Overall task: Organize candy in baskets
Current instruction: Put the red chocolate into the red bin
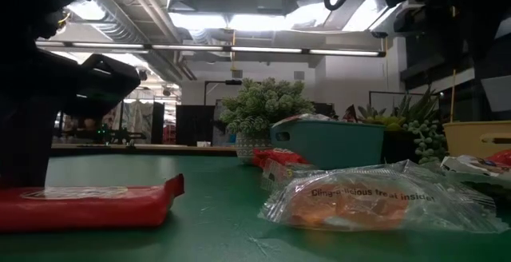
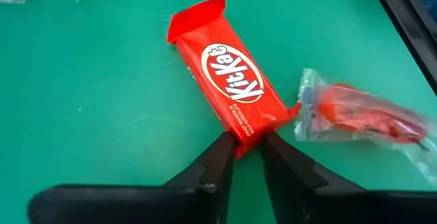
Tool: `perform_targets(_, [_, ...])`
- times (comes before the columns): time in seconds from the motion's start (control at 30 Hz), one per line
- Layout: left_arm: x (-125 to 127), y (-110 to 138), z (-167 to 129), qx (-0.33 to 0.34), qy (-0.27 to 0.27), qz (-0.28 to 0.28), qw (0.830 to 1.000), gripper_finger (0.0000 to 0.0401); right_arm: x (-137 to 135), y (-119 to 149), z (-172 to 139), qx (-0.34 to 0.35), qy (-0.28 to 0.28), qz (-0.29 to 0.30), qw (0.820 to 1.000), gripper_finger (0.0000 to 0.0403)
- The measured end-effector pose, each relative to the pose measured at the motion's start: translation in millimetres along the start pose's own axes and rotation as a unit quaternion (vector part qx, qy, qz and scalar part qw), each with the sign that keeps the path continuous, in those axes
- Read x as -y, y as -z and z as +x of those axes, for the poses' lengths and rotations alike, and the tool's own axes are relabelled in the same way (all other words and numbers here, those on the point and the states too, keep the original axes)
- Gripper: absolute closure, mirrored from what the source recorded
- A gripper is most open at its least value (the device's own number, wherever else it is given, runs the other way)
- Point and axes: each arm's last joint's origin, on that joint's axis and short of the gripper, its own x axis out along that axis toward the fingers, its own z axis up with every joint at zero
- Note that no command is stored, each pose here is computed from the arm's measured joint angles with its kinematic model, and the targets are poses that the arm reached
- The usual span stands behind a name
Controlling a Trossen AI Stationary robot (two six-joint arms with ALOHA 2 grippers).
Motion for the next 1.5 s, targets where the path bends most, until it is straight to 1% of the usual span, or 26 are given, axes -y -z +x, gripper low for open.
perform_targets(0.27, [0,0,0,0.001,-0.001,-0.043,0.999,0.0389,0,-1,0,0.005,-0.001,0.000,1.000,0.0244])
perform_targets(0.33, [0,0,0,0.001,-0.001,-0.052,0.999,0.0398,0,-1,0,0.007,-0.002,0.000,1.000,0.0244])
perform_targets(0.57, [-1,-3,-4,0.005,0.005,-0.060,0.998,0.0400,0,-1,0,0.007,-0.001,0.000,1.000,0.0244])
perform_targets(0.77, [-5,-15,-22,0.035,0.017,-0.110,0.993,0.0400,0,-1,0,0.007,-0.002,0.000,1.000,0.0244])
perform_targets(0.93, [-4,-27,-48,0.058,0.066,-0.117,0.989,0.0401,0,-1,0,0.007,-0.001,0.000,1.000,0.0244])
perform_targets(1.0, [-4,-31,-61,0.065,0.090,-0.131,0.985,0.0401,0,-1,0,0.007,-0.001,0.000,1.000,0.0244])
perform_targets(1.13, [-6,-35,-90,0.055,0.132,-0.177,0.974,0.0401,0,-1,0,0.007,-0.002,0.000,1.000,0.0244])
perform_targets(1.27, [-9,-29,-120,0.002,0.167,-0.242,0.956,0.0401,0,-2,0,0.009,-0.002,0.000,1.000,0.0244])
perform_targets(1.4, [-13,-19,-148,-0.063,0.196,-0.310,0.928,0.0401,0,-2,0,0.010,-0.002,0.000,1.000,0.0244])
perform_targets(1.5, [-13,-11,-166,-0.107,0.206,-0.356,0.905,0.0401,0,-2,0,0.010,-0.002,0.000,1.000,0.0244])
